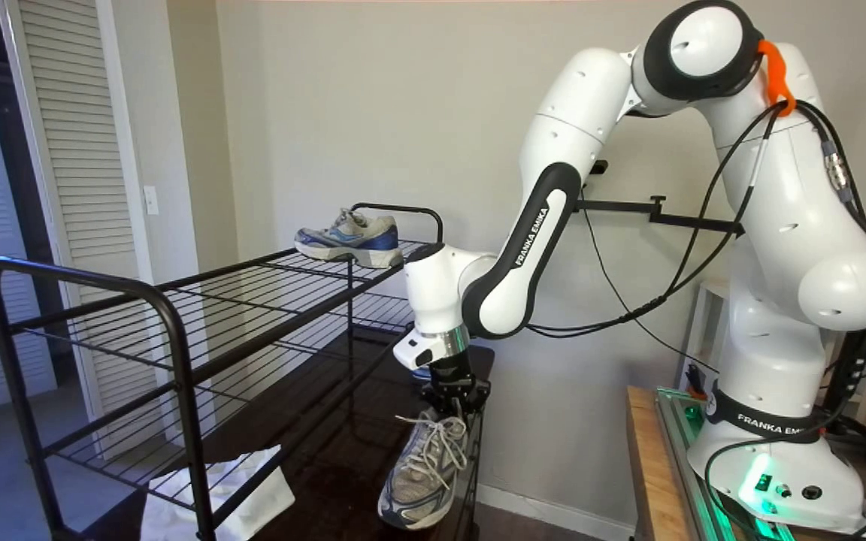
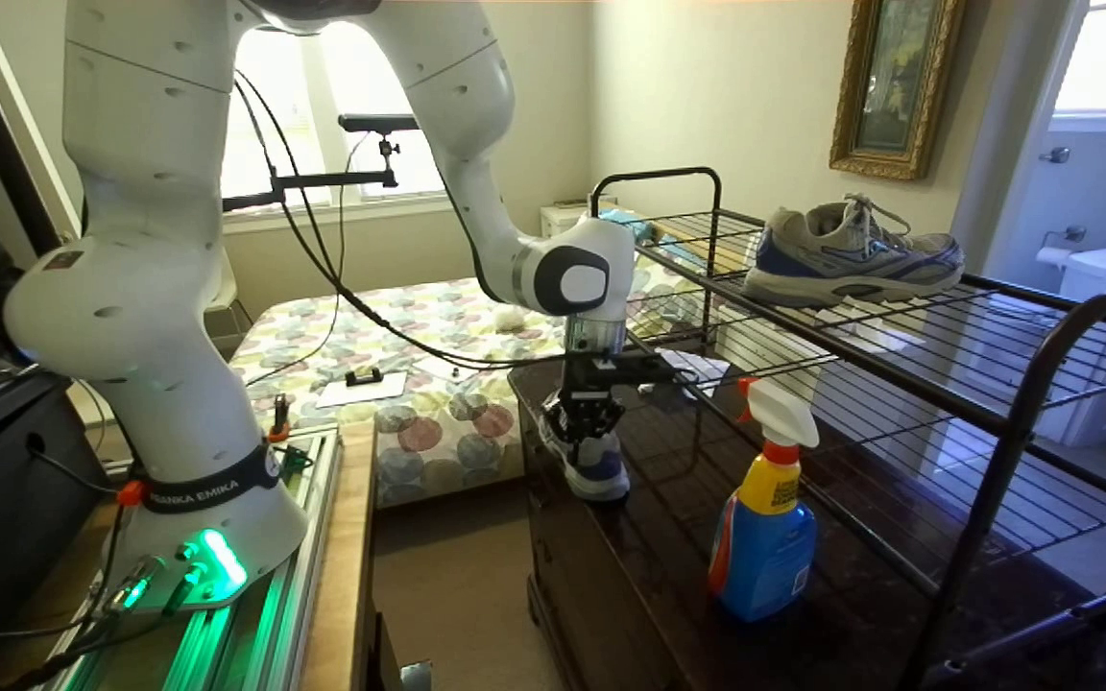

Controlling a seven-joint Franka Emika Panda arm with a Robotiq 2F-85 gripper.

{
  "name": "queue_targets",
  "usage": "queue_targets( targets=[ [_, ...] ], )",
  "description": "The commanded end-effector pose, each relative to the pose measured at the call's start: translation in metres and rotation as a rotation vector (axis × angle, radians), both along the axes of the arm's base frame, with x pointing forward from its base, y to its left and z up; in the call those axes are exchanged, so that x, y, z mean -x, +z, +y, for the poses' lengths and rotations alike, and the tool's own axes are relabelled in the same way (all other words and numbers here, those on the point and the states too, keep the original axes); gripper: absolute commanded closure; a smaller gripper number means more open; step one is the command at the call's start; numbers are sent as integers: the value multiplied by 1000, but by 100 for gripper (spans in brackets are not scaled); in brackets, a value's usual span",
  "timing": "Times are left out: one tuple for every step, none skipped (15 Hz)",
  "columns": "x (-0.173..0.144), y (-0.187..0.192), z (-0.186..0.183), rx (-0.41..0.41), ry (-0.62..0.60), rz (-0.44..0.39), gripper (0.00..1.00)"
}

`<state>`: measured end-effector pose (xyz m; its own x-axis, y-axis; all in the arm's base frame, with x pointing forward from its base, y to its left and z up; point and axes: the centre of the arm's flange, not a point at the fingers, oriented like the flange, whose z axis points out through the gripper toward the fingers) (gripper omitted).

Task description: Place the left sneaker on the topmost shelf of the rack.

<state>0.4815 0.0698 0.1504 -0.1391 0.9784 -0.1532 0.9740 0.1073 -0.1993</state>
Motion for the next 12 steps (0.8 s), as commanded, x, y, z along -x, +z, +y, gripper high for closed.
queue_targets(
  targets=[
    [19, 30, -8, 37, -14, 9, 97],
    [29, 40, -11, 39, -2, 25, 98],
    [43, 52, -13, 54, 0, 34, 97],
    [58, 64, -16, 76, 1, 36, 97],
    [70, 74, -18, 84, 0, 38, 97],
    [84, 85, -20, 95, -2, 33, 97],
    [95, 95, -21, 104, -14, 18, 97],
    [105, 105, -23, 106, -38, -13, 97],
    [113, 117, -23, 96, -59, -41, 97],
    [121, 128, -23, 94, -90, -79, 97],
    [128, 139, -23, 99, -124, -112, 97],
    [131, 152, -23, 108, -162, -138, 97]
  ],
)
